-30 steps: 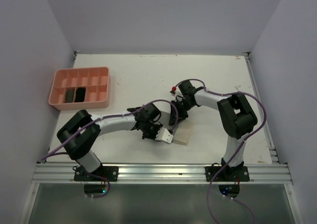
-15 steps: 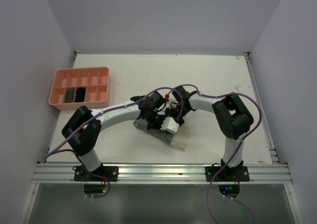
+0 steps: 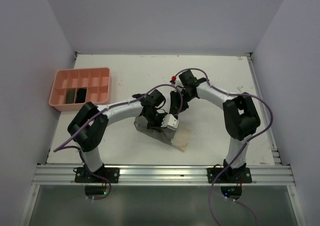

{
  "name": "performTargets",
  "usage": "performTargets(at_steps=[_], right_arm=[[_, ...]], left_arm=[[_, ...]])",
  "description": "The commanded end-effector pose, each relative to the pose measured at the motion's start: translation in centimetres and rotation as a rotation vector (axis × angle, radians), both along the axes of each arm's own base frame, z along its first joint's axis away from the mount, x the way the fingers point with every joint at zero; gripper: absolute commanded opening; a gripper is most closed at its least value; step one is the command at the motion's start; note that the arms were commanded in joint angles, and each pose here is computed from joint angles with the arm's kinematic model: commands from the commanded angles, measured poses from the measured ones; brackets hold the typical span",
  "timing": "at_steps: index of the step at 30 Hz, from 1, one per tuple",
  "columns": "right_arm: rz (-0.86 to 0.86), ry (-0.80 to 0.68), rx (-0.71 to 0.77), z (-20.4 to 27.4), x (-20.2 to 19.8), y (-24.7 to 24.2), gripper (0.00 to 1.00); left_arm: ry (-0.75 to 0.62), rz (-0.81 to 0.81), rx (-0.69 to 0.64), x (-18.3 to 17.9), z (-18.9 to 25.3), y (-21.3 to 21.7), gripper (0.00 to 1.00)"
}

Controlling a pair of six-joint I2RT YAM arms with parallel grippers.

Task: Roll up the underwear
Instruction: Fold the underwear

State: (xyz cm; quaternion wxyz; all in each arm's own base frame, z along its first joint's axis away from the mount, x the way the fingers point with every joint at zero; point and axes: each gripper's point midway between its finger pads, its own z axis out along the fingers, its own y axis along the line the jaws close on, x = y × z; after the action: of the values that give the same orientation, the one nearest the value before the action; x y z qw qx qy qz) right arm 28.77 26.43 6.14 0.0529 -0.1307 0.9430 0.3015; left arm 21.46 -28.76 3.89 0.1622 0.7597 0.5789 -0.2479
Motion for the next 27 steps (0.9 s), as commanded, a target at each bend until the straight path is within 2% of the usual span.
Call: performTargets(at_steps=[1, 7, 13, 27], right_arm=[[0.0, -0.009, -0.028, -0.2, 1.2, 0.0, 0.18], [-0.025, 0.005, -0.023, -2.3, 2.3, 0.8, 0.19], [-0.004, 0.061, -0.027, -4.5, 0.9, 0.9, 0.19], [0.015, 0.075, 0.006, -4.2, 0.5, 1.3, 0.18]], left_arm=[[0.0, -0.008, -0.049, 0.7, 1.6, -1.0, 0.0], [-0.008, 0.001, -0.054, 1.6, 1.9, -0.8, 0.0], [-0.023, 0.033, -0.063, 3.5, 2.3, -0.8, 0.0], [-0.071, 0.052, -0.063, 6.6, 1.9, -1.6, 0.0]])
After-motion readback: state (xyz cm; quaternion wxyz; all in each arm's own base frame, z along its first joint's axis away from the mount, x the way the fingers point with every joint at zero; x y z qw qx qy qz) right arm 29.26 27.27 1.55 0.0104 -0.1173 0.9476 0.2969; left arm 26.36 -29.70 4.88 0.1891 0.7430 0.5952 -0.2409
